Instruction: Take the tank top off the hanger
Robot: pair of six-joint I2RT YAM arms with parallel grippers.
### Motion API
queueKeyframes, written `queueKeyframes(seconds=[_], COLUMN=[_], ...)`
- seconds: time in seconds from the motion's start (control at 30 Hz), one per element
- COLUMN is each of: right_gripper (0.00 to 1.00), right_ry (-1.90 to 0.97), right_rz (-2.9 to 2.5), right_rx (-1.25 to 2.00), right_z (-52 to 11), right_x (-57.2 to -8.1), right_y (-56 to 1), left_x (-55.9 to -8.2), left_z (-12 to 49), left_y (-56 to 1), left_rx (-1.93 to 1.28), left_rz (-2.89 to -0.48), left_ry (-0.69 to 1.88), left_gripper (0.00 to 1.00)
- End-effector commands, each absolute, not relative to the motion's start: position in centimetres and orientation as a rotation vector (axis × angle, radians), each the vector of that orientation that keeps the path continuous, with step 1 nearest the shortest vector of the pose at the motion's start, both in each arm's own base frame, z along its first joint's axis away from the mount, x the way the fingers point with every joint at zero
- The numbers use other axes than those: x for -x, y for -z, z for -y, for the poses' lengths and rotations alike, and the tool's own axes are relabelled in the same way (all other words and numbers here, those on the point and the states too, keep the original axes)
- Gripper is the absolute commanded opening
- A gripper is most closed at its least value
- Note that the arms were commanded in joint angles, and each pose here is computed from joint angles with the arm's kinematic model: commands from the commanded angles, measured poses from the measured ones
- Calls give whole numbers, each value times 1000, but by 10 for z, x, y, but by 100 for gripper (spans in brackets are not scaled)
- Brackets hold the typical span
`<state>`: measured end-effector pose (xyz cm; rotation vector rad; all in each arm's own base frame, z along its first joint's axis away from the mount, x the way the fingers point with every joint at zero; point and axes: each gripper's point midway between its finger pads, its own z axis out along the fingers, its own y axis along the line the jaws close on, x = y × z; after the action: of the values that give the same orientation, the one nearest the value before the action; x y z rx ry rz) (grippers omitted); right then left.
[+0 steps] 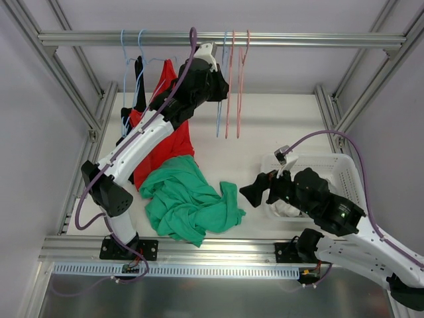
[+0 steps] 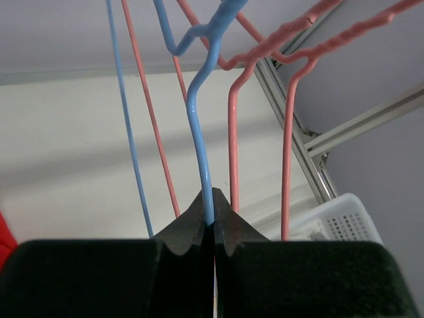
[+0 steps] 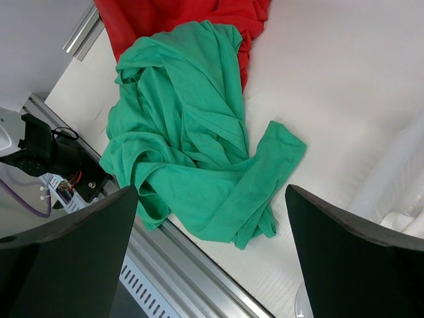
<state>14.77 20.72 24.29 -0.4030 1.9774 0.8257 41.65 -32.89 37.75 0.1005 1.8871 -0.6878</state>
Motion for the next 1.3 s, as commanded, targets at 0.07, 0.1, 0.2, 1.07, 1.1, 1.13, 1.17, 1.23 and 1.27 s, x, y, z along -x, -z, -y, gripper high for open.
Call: queueKeyframes(seconds=[0.07,0.1,0.2,1.07,1.1,1.13,1.17,1.23,1.27], right_gripper=[100,100,99,95,90,72,59,20,6], right_ry=[-875,-883,-911,-517,-524,-560,-582,-652,-671], right_rz=[-1998,-2005,-2036,-2335,-2332,-2320,-2305,-2239,-2219], right_rx=[517,542,632,1116,1116,1121,1116,1088,1079], right_z=[-228,-233,-252,-421,-420,-418,-417,-414,-412], right_x=[-143,-142,-141,-168,-167,-162,-160,-158,-156], right_y=[-227,-223,-211,-28,-27,-23,-23,-39,-46], left_x=[-407,-405,-392,-187,-181,-182,-181,-179,-178], left_z=[327,325,313,62,56,56,52,45,43], left_y=[-384,-383,-389,-349,-347,-331,-325,-305,-300], left_rx=[-41,-37,-38,-33,-23,-30,-11,24,51], left_rz=[-1878,-1882,-1869,-1731,-1710,-1734,-1733,-1743,-1744], left_ry=[764,766,757,288,291,271,260,245,247], left_gripper=[0,0,26,99,99,99,99,99,99])
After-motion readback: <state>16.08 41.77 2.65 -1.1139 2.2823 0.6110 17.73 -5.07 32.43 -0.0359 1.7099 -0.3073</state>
